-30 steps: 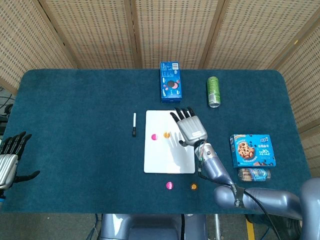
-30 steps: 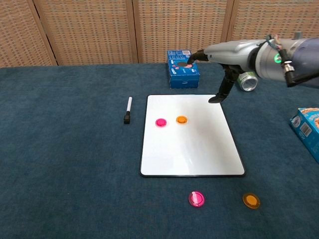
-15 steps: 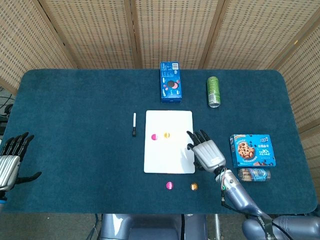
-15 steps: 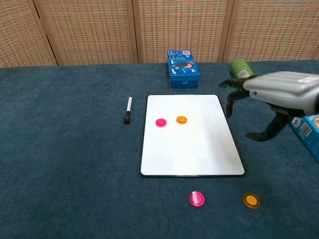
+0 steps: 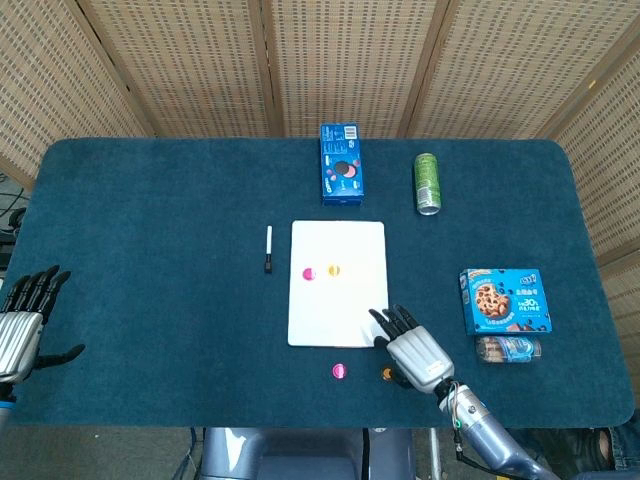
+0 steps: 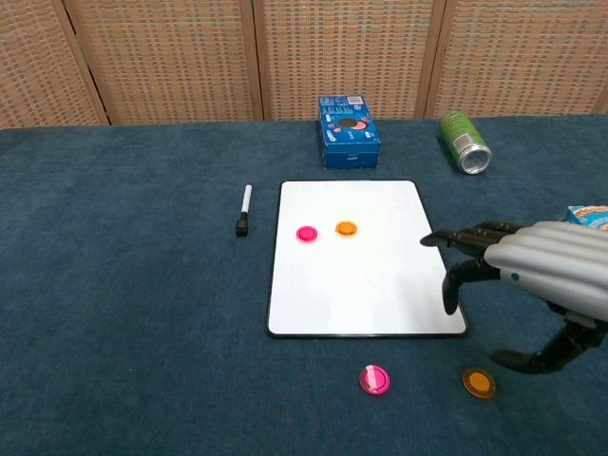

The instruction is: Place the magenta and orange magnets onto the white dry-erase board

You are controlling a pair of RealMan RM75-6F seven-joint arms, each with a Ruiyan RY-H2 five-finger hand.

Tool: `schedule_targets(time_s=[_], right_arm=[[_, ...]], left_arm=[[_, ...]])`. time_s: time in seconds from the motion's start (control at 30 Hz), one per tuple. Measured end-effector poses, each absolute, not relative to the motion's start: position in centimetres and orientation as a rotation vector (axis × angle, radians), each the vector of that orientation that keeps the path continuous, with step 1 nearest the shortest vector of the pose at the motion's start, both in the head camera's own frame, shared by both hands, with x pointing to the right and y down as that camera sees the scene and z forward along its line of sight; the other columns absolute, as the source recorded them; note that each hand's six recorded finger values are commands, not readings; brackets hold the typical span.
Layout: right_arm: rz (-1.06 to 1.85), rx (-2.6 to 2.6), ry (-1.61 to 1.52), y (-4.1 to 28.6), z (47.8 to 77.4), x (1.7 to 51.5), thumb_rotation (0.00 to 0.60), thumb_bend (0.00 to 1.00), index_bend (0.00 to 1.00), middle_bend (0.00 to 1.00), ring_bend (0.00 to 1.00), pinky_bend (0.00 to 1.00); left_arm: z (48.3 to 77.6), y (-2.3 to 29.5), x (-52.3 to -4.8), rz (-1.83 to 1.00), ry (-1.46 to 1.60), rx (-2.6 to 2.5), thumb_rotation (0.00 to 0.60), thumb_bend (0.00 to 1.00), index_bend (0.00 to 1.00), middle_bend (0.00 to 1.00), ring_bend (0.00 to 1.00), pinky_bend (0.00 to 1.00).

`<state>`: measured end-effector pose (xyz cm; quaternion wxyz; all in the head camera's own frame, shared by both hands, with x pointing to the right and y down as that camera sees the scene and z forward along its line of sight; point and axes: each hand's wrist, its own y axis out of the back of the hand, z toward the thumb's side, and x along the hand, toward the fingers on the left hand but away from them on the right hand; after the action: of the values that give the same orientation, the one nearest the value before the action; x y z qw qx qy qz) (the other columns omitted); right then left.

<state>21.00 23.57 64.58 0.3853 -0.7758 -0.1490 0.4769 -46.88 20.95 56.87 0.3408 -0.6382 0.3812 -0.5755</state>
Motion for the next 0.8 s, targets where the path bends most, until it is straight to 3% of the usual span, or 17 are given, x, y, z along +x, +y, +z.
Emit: schedule_targets(time_s=[0.3,0.8], right_arm=[[1.208,-1.999,-0.358,25.7,65.9,20.6,0.600,0.36,0.35,0.00,0.00,0.00],[1.217,-1.976,-0.345,26.3,67.5,20.7,0.600,0.36,0.35,0.00,0.00,0.00]], left_arm=[[56.9,21.0,-46.9,-1.500,0.993,-1.660,0.600,0.00,0.00,0.00,0.00,0.01],[56.9,21.0,-46.9,-1.500,0.991,-1.657,0.600,0.00,0.00,0.00,0.00,0.01]])
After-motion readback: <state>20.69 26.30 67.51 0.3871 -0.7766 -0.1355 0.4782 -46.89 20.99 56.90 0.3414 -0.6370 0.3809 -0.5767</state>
